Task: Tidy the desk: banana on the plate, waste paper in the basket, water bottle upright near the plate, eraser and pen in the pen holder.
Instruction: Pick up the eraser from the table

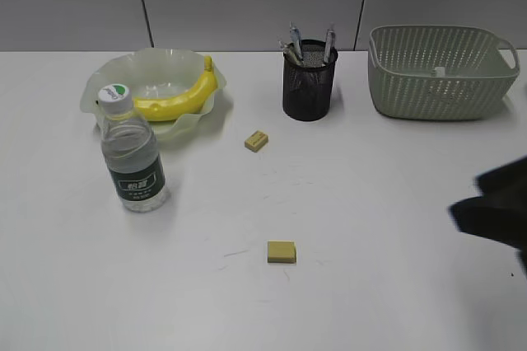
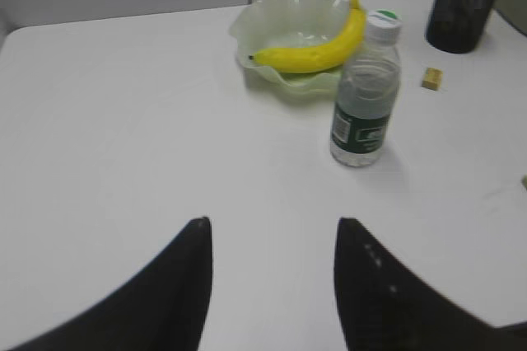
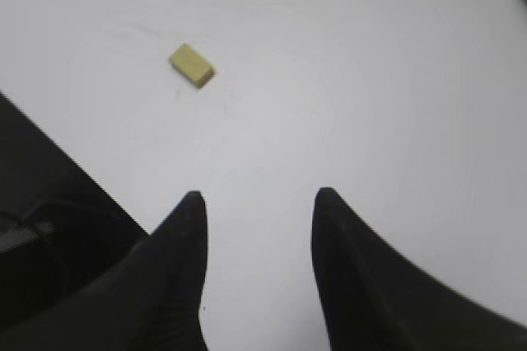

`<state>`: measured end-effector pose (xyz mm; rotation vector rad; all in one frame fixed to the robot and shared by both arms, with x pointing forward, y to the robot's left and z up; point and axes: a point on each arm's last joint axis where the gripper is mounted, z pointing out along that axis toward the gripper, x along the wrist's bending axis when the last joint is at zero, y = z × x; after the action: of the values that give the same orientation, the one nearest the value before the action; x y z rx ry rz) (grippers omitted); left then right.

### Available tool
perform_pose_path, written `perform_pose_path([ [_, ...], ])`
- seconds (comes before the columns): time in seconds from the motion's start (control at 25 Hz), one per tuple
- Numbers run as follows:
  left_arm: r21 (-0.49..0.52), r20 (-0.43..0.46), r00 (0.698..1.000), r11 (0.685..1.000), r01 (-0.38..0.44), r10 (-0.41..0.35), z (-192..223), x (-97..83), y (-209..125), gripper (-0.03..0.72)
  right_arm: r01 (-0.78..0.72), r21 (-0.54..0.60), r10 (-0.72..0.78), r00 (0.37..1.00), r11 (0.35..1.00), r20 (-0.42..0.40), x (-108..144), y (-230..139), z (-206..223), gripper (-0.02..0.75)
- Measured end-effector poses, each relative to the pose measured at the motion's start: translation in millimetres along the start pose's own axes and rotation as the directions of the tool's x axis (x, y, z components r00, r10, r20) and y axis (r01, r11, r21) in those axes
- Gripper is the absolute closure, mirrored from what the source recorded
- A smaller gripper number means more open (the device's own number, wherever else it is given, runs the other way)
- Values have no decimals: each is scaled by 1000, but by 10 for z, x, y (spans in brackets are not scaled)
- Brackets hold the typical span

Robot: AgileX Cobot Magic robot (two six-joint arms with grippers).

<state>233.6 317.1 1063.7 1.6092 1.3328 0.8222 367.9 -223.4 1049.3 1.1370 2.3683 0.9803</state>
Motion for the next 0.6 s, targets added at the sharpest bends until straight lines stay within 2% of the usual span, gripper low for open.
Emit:
perform_pose_path([
  [0.12,-4,-74,997,999,32,-32,-11,-6,-5,349,159,96,-144,978,983,-150,28,273,602,395],
  [0.28,-6,-93,995,999,40,-40,-14,-9,-6,379,292,201,-242,940,935,-240,100,457,1344,395],
  [0.4,-6,-93,995,999,40,-40,-14,-9,-6,391,386,238,-309,902,891,-302,246,523,1778,383],
  [0.6,-6,-93,995,999,40,-40,-14,-9,-6,408,459,297,-344,864,837,-368,417,467,2286,363],
])
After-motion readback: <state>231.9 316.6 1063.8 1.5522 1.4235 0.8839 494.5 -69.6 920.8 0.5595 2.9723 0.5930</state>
